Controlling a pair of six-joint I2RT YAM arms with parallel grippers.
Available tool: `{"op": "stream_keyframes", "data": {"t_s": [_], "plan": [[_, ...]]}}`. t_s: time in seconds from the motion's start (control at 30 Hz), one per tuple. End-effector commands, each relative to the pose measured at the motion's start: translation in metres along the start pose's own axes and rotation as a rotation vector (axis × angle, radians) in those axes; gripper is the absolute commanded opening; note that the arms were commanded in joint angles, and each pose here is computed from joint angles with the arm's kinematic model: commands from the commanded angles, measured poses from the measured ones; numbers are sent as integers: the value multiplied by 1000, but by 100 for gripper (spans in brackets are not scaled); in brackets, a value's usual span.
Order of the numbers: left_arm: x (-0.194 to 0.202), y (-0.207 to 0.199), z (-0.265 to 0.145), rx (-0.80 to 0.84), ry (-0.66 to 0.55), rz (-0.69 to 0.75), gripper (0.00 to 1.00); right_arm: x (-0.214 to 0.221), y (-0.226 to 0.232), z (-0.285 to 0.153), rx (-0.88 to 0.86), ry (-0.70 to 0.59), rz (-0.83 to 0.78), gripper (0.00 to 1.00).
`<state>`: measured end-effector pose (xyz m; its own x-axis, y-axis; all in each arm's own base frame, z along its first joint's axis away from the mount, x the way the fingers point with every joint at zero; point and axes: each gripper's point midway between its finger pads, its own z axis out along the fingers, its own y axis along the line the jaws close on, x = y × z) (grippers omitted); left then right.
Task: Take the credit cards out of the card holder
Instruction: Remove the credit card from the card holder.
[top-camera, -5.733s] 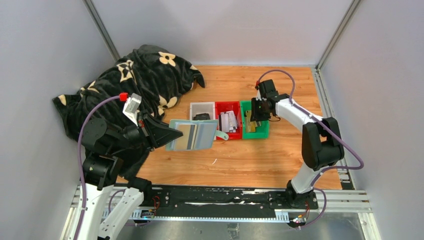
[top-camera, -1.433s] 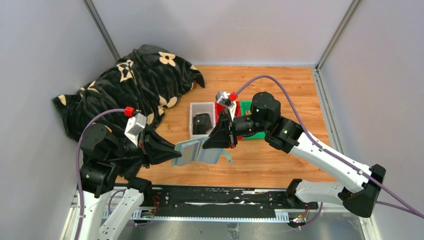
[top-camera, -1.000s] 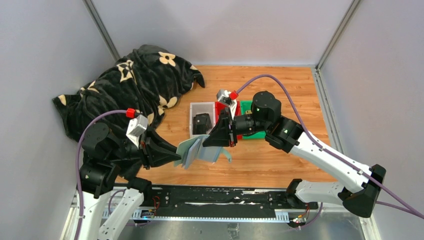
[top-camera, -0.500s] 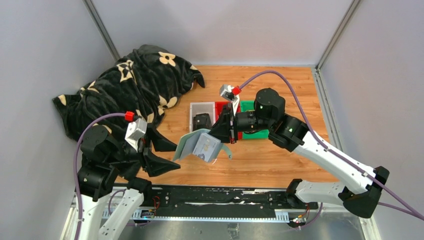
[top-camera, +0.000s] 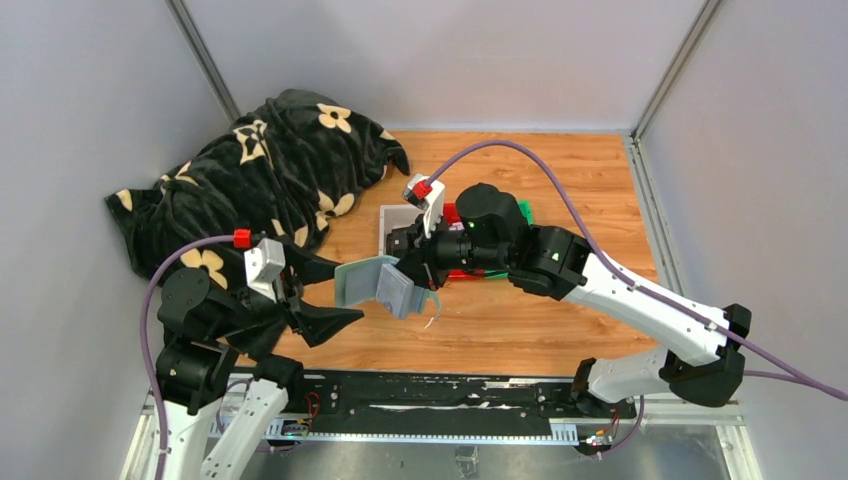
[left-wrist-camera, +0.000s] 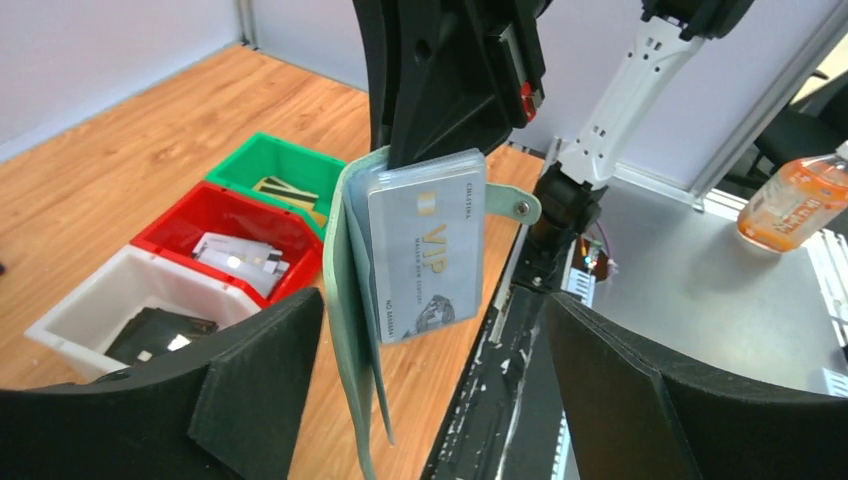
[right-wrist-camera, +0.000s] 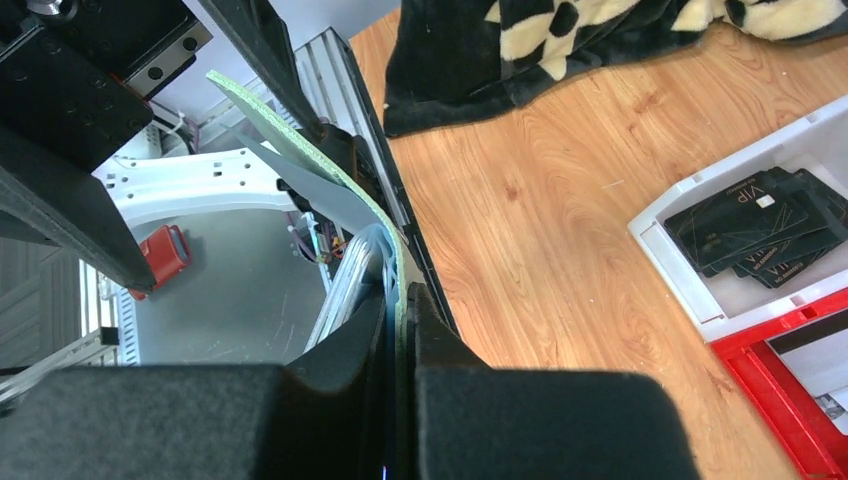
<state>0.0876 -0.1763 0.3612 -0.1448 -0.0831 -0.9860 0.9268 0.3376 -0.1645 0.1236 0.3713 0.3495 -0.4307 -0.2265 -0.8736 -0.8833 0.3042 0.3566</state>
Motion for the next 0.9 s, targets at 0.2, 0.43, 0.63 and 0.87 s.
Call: {"op": "stream_keyframes", "data": {"t_s": [0.2,0.43,0.63,0.87], "plan": [[19,29,-10,-160,18,159,84,-30,46,-7,-189,-132,-49,0],[4,20,-12,-153,-13,153,54,-25,64,-23,-330,-202,-103,0],[-11,12,-10,-123,-51,138,10,-7,64,-26,-365,-175,-124,23],[5,0,-12,-37,35,206,0,3,10,-41,-92,-116,-221,63]]}}
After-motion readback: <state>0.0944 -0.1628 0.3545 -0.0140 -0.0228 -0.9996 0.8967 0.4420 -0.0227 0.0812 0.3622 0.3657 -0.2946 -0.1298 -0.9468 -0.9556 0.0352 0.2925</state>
